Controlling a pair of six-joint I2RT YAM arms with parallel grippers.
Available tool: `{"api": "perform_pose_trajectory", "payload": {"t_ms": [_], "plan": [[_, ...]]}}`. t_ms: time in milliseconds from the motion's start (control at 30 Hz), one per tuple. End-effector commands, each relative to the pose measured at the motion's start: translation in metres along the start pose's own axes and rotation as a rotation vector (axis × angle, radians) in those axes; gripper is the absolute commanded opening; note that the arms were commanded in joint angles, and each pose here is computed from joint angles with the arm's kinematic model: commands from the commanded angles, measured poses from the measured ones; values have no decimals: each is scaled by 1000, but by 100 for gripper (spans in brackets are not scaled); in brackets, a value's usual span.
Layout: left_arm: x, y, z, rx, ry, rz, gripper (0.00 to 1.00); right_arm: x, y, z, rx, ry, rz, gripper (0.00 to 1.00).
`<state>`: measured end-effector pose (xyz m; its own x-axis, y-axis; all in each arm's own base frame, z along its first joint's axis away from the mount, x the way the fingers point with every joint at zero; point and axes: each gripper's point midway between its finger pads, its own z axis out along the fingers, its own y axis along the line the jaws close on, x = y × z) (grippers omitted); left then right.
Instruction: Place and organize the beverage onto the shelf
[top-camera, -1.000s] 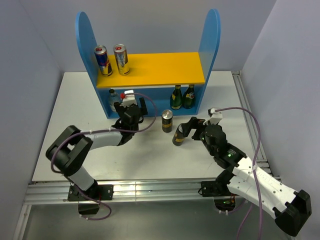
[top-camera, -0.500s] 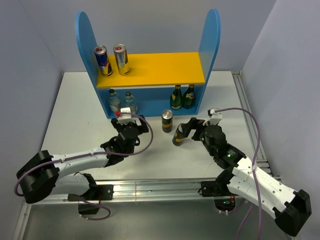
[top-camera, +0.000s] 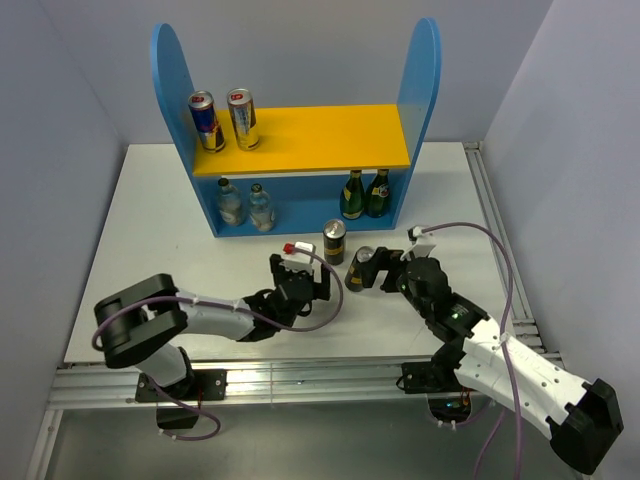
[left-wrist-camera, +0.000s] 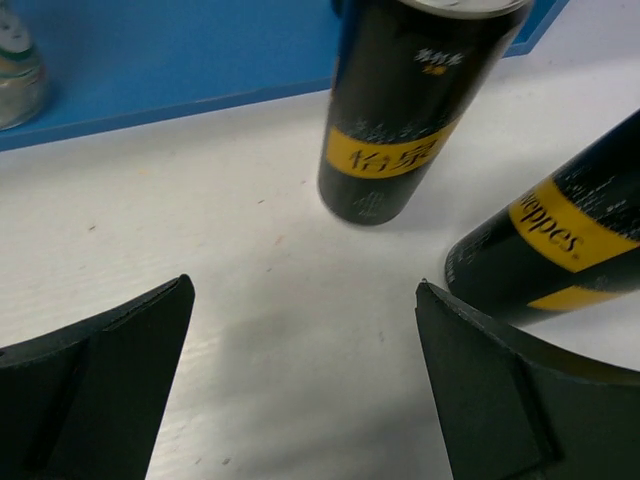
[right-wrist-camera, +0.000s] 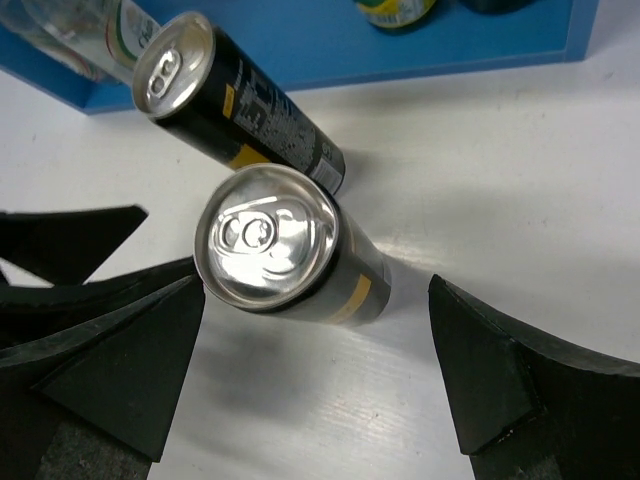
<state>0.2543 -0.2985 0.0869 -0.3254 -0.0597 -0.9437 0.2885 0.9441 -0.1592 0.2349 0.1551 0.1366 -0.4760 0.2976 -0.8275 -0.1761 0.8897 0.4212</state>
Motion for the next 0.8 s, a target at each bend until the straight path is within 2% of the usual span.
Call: {"api": "perform_pose_trajectory", "payload": {"t_ms": [0,433,767], "plan": [[-33,-36,16,77,-97,-66,99,1,10,0,-53,-5,19,100],[-44,-30,73,80,-108,-99,99,20,10,18,-20,86,18,100],[-50,-30,103,111,-114,-114,98,15,13,30,-17,55,17,100]]}}
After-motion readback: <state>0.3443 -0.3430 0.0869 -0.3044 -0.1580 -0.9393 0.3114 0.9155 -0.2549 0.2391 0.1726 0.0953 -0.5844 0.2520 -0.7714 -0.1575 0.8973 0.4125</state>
